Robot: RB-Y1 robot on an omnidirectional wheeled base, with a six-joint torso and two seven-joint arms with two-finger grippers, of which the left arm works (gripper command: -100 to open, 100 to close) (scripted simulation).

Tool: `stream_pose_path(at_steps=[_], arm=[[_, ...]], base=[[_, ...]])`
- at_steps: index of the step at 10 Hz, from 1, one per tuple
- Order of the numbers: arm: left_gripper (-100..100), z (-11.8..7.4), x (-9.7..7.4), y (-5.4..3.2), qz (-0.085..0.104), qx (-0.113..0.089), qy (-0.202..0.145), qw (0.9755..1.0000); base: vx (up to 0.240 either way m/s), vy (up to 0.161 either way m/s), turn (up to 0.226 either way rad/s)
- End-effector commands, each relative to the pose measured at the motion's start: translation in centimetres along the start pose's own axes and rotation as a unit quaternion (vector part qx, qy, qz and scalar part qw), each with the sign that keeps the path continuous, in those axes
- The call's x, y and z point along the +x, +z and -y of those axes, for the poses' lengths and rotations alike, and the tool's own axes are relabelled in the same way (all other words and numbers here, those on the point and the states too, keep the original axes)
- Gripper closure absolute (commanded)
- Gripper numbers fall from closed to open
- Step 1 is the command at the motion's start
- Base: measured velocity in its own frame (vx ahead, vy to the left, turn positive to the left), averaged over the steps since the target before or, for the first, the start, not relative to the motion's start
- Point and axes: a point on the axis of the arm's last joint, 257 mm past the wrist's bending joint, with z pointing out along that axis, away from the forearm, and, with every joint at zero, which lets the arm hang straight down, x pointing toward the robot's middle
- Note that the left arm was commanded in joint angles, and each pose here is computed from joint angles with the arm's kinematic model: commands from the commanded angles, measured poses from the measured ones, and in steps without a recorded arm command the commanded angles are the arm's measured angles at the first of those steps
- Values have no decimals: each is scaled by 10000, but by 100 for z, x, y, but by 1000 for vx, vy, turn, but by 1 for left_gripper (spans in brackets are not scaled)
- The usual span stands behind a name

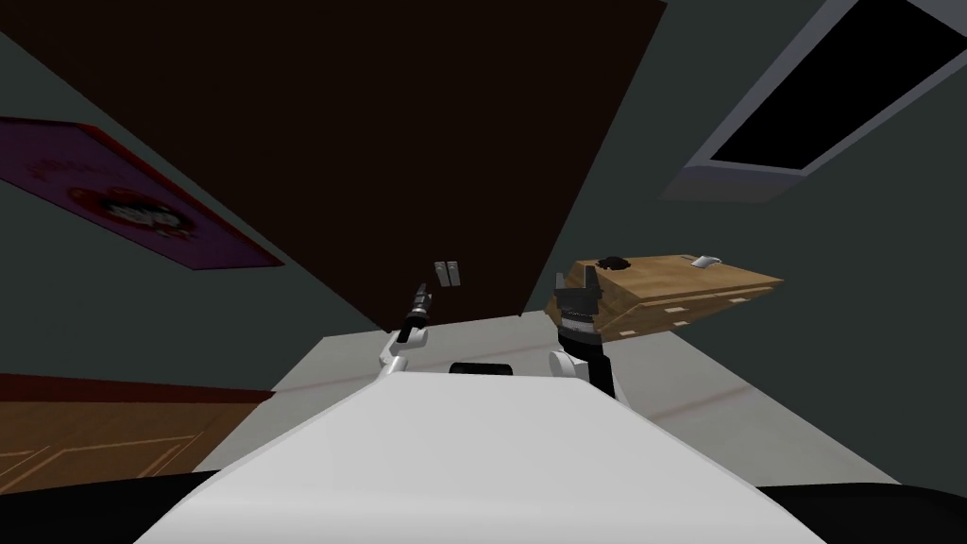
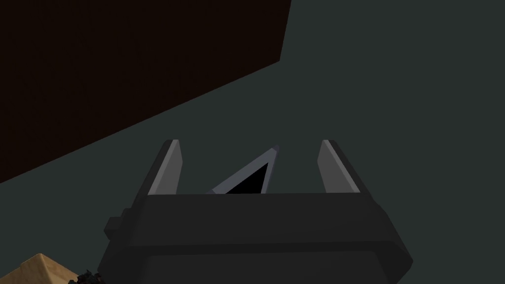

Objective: Pull the door open

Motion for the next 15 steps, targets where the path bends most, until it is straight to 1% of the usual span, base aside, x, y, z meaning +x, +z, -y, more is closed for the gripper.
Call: stream_pose_path(at_steps=[1,4,5,6,7,8,9,10,12,13,14,15], arm=[[-100,-110,-34,12,28,-119,11,9999],[-100,-270,-64,46,67,-308,23,9995],[-100,-300,-64,57,72,-346,23,9994],[-100,-269,-56,43,67,-315,21,9995],[-100,-378,-340,-47,255,-445,99,9986],[-100,-422,-497,-95,356,-501,140,9980],[-100,-472,-708,-159,493,-570,194,9970],[-100,-497,-836,-198,576,-609,226,9962],[-100,-540,-1173,-296,791,-689,302,9940],[-100,-539,-1337,-331,894,-705,327,9930],[-100,-530,-1369,-328,912,-698,325,9929],[-100,-514,-1364,-309,904,-677,311,9931]], base=[[113,3,-15],[156,-3,-24],[178,13,-30],[82,7,-6],[-43,24,136],[-79,35,122],[-73,40,61],[-51,44,55],[12,36,31],[134,69,-23],[159,63,-55],[152,39,-70]])
